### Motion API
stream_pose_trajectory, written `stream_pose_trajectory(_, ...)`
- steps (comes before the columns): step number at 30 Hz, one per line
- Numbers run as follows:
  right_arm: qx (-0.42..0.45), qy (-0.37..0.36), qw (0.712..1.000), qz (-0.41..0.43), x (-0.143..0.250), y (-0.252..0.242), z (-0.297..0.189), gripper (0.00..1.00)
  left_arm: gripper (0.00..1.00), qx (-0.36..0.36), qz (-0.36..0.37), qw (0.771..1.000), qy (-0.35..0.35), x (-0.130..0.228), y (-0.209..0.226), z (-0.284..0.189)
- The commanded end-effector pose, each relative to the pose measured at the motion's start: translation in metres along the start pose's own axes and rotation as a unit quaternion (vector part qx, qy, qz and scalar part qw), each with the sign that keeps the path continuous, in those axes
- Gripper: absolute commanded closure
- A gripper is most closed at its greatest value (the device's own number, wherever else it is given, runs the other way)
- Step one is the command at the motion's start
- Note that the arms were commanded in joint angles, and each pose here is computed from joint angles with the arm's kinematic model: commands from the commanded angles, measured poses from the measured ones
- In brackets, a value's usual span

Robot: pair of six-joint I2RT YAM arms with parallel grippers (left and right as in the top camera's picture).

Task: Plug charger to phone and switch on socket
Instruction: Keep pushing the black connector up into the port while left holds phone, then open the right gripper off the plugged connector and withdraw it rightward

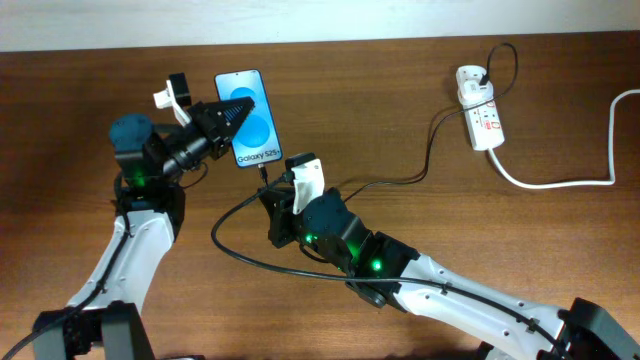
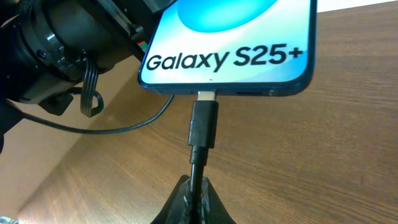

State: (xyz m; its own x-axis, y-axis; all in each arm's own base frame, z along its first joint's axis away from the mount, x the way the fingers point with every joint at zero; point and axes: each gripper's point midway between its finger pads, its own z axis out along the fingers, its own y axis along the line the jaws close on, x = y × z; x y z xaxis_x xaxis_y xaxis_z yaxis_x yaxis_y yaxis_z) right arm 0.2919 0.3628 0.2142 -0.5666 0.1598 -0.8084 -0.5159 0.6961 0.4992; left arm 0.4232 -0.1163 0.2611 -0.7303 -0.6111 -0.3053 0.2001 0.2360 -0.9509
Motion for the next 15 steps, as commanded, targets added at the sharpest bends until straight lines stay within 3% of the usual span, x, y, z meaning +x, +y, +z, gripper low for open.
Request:
stream_pose_trajectory(1,0.008,-0.021,1.0,0.006,-0.014,-0.005,0.002,0.96,1.0,0.033,0.043,0.998,0.045,0.019,-0.024,0.002)
stream_pose_trajectory(15,0.02,-0.043,0.999,-0.009,-0.033,-0.003,-0.002,0.96,1.0,0.066,0.083,0.987,0.117,0.049,-0.034,0.003)
